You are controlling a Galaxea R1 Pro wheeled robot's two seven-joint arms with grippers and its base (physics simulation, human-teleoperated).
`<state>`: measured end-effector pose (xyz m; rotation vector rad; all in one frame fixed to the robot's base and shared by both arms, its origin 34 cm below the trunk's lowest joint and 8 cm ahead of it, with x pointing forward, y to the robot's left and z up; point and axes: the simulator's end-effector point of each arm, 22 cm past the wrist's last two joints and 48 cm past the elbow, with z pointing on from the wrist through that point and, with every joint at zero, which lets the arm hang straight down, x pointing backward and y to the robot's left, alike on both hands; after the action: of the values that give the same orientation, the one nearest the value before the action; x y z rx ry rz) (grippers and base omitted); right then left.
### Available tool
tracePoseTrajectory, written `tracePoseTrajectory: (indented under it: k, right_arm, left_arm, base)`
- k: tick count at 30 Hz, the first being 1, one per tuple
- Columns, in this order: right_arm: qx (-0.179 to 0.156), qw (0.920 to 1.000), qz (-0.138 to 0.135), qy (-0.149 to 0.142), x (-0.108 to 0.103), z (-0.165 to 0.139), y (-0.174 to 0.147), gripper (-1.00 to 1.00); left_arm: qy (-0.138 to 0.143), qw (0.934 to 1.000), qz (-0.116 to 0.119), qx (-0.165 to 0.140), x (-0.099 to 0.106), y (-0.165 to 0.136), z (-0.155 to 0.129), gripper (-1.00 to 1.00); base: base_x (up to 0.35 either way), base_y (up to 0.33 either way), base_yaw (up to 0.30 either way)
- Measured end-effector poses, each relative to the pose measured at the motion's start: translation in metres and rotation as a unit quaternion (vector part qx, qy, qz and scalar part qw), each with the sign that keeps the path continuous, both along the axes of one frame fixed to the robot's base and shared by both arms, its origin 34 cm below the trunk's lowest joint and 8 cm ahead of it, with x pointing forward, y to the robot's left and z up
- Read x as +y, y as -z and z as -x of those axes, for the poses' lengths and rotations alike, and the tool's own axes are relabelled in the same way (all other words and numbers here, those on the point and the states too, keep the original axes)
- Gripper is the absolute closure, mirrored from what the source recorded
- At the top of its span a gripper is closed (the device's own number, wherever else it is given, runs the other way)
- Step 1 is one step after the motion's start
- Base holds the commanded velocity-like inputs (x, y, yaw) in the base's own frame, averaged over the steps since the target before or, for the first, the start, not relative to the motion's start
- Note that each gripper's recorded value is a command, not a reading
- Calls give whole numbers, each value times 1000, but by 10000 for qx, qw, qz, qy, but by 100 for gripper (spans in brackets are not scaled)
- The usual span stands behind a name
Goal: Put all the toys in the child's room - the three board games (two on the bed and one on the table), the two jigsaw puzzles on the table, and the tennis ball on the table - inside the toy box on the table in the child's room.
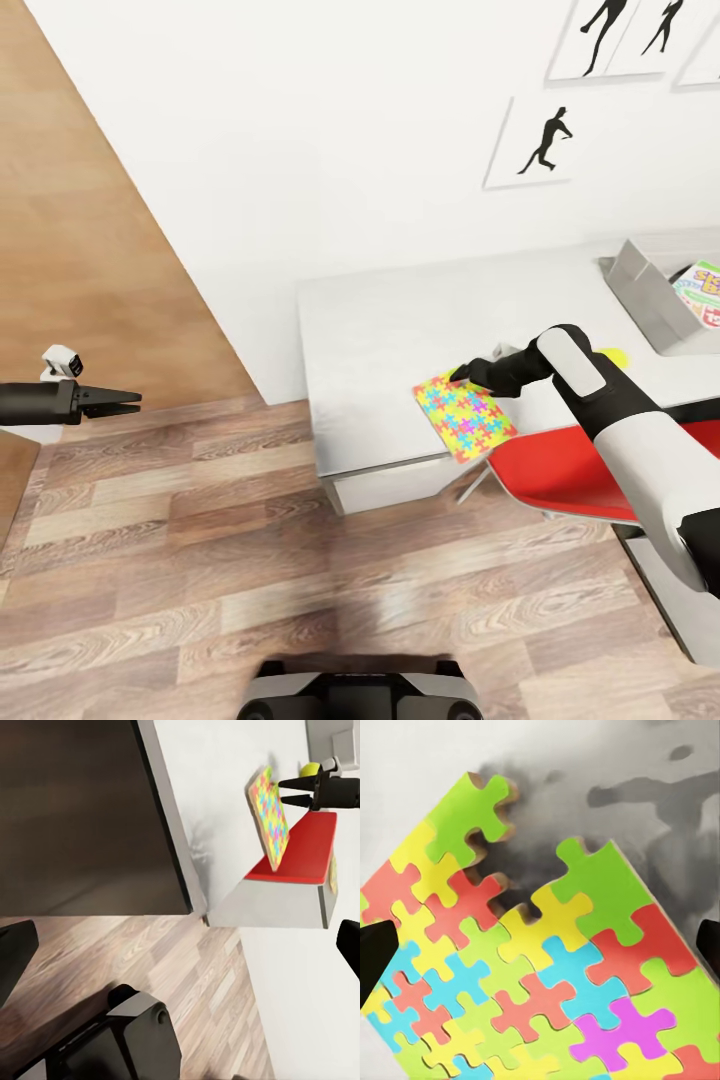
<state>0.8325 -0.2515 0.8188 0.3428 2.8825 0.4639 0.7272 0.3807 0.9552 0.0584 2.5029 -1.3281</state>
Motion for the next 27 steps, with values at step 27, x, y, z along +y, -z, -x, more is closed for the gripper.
tracePoseTrajectory:
  k: [27]
  right_arm:
    - [-3,10000,-33,-5,1,0,0,-100]
  left_arm:
    - [5,10000,4,-1,-1,0,0,-100]
  base:
    - [-32,56,0]
